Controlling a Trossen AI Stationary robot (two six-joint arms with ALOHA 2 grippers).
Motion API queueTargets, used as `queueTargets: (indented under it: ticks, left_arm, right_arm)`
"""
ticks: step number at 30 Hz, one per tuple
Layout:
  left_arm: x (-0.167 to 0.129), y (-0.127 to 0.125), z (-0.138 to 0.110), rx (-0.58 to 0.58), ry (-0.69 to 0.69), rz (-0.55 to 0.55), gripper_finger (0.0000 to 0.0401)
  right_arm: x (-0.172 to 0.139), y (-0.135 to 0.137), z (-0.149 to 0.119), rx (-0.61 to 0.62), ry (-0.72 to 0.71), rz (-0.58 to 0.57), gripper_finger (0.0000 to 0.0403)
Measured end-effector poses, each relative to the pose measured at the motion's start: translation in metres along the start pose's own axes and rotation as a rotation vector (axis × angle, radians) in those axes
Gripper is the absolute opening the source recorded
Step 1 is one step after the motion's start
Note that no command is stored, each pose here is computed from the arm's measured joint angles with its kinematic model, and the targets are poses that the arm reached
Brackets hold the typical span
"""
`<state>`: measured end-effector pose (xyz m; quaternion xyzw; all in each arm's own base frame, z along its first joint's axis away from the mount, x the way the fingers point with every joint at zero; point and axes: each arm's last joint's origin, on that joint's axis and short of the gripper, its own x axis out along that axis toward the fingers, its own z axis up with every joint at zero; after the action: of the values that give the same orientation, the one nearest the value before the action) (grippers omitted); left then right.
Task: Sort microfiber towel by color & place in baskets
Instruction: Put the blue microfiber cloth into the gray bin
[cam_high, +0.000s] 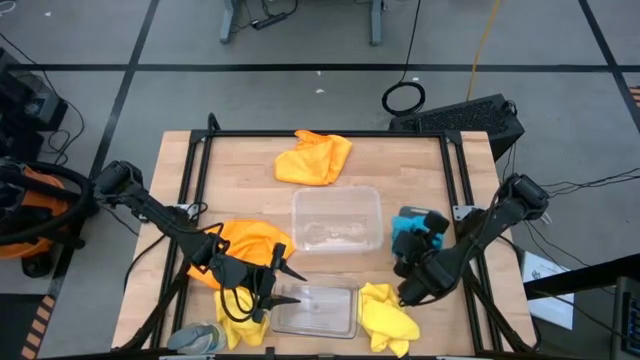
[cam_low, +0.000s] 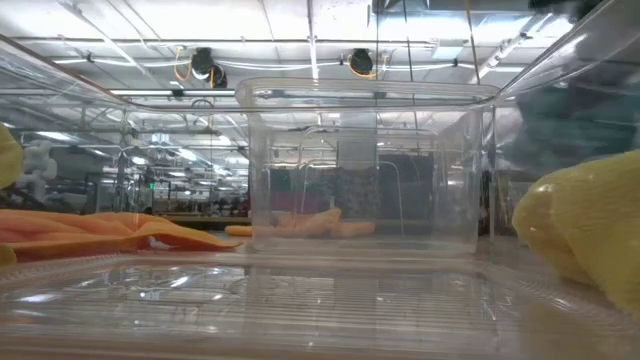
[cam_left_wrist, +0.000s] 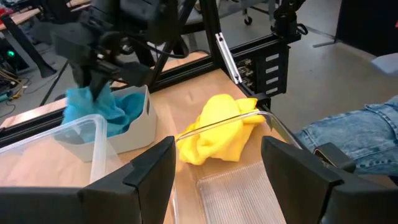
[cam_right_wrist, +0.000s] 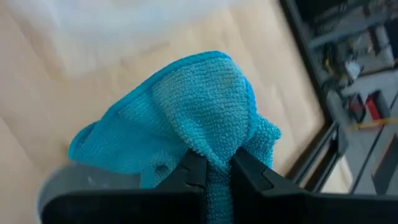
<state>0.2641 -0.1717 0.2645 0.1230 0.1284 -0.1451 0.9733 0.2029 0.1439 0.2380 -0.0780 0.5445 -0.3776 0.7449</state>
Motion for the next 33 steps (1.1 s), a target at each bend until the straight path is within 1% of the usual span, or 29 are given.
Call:
queueTargets:
  ticks: [10,15,19,22,26,33]
  left_arm:
    - [0.0,0.001,0.0,-0.002,0.001,0.005,0.0242]
    - [0.0,0.001,0.0,-0.002,0.0,0.008,0.0242]
    - [0.0,0.001,0.0,-0.002,0.0,0.008,0.0242]
    - [0.0,0.001,0.0,-0.002,0.001,0.008,0.0242]
    - [0.0,0.001,0.0,-0.002,0.0,0.009,0.0242]
    - [0.0,0.001,0.0,-0.002,0.001,0.009,0.0242]
  right_arm:
    - [0.02,0.013,-0.032,0.031,0.112,0.029,0.0023]
    - [0.038,0.023,-0.044,0.024,0.154,0.092,0.0023]
    - [0.049,0.029,-0.051,0.039,0.155,0.133,0.0023]
    - [0.051,0.03,-0.052,0.048,0.148,0.141,0.0026]
    - [0.05,0.029,-0.051,0.046,0.148,0.131,0.0051]
    - [0.037,0.024,-0.044,0.051,0.158,0.099,0.0128]
